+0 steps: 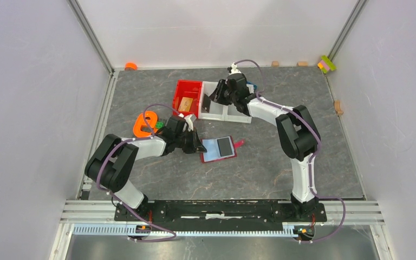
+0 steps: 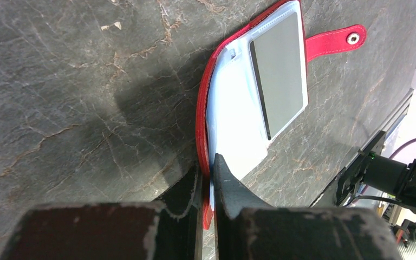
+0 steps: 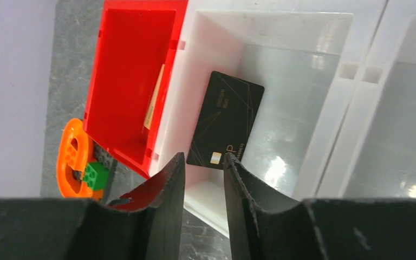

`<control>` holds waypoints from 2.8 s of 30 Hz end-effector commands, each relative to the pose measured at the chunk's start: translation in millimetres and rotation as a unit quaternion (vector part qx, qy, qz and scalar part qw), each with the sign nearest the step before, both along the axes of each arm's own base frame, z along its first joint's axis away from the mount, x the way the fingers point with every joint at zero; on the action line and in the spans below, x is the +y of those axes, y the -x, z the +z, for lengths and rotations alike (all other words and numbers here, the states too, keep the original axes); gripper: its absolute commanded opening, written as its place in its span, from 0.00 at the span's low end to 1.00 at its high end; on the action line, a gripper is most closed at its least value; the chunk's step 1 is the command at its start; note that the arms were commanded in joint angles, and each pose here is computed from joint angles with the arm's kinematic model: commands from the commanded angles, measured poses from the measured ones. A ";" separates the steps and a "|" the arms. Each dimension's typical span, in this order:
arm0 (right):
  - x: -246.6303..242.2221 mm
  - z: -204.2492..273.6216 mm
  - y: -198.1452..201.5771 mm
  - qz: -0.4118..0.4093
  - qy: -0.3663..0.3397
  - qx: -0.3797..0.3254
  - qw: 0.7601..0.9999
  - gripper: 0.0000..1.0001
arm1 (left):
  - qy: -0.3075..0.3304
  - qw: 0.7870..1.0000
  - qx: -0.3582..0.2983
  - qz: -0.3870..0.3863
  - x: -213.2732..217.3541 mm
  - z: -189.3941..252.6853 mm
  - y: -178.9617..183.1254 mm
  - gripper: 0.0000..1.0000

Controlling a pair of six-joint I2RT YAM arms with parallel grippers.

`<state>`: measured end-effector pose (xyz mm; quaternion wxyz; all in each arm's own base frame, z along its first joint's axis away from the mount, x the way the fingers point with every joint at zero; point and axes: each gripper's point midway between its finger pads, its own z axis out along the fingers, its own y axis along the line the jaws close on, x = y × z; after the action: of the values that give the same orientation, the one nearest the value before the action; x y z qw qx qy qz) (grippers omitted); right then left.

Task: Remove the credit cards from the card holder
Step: Place the credit card in the storage box, then remove the credit card from the card holder.

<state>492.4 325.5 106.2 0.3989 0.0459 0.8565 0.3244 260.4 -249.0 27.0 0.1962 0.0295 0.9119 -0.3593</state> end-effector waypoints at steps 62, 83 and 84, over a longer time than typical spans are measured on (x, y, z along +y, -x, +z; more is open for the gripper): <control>-99.0 -48.8 209.4 0.175 0.116 -0.143 0.967 0.00 | 0.067 0.995 -0.028 -0.069 -28.9 5.0 -4.5 0.58; -117.3 -59.2 201.4 0.119 0.143 -0.114 0.976 0.14 | 0.106 0.991 -0.002 -0.080 -42.0 2.2 -3.0 0.02; -122.8 -59.0 199.1 0.103 0.149 -0.113 0.977 0.21 | 0.112 0.990 -0.011 -0.081 -41.9 6.5 -2.8 0.02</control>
<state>273.7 223.1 34.5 0.4171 -0.1846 0.8418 0.2887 261.2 -291.3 20.8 0.1500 0.0698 0.8658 -0.4722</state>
